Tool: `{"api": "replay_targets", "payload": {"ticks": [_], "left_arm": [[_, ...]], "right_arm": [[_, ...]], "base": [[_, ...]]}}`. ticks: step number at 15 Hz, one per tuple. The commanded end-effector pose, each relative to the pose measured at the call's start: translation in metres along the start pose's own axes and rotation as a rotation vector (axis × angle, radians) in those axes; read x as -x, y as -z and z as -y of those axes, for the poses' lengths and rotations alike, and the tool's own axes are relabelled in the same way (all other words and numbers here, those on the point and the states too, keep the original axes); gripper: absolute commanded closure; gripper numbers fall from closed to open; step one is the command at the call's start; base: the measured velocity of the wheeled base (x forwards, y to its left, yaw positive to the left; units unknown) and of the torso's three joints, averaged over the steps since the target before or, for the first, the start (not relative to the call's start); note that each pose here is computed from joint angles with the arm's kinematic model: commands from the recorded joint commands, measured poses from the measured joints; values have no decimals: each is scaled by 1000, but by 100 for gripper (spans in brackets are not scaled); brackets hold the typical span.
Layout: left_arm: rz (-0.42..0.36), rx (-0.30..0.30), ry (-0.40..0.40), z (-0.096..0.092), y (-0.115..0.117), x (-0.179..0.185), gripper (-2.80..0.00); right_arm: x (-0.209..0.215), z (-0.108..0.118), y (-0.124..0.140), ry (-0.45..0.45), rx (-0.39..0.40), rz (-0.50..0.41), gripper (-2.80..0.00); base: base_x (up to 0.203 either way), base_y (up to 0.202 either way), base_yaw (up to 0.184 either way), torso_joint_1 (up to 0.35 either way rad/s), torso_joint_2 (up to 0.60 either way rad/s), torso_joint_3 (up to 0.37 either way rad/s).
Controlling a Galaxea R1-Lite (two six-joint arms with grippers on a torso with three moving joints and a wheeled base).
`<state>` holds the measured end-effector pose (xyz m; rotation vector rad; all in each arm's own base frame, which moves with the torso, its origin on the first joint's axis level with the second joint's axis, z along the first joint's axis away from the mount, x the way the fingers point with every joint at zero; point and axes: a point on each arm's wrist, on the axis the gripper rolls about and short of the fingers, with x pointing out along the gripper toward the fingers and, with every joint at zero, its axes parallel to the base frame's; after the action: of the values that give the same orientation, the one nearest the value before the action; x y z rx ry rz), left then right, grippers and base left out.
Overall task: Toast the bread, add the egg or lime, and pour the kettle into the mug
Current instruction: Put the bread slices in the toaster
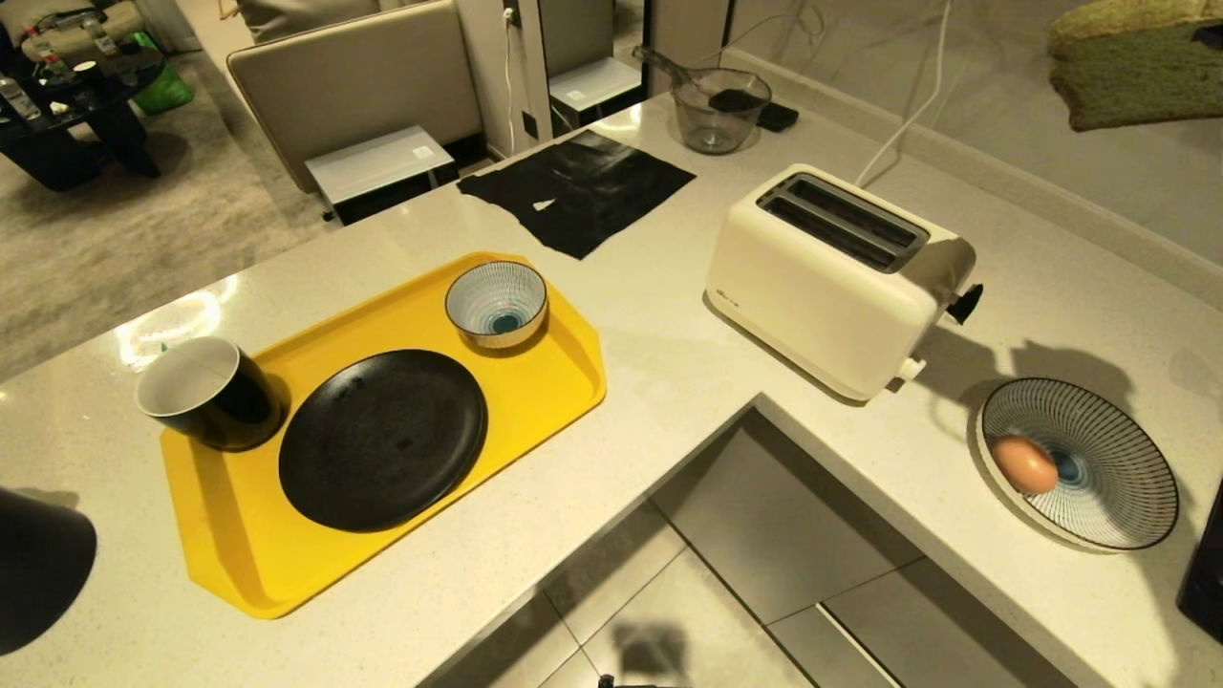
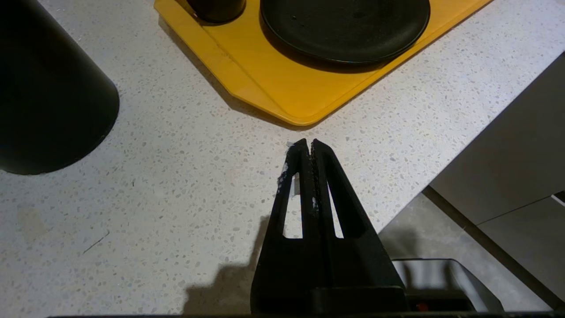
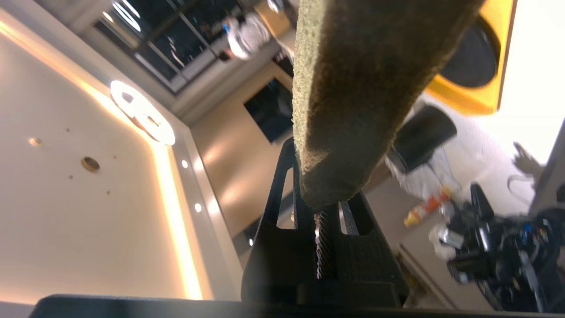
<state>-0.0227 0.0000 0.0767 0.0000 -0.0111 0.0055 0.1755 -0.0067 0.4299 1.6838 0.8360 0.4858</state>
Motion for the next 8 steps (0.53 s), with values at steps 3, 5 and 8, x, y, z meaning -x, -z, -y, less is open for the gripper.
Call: {"api": "replay_targets", "payload": {"ticks": [3,5,8], "left_arm": [[0,0,1,0,0,0,0],[0,0,-1,0,0,0,0],[0,0,-1,0,0,0,0]], "right_arm": [[-44,9,-19,88,-75,-47,0],[-62,13,-26,117,-92,-44,0],[-86,12,-36,90,-66,8,0]], "base": [[0,0,0,0,0,0],[0,0,0,0,0,0],[0,0,0,0,0,0]]}}
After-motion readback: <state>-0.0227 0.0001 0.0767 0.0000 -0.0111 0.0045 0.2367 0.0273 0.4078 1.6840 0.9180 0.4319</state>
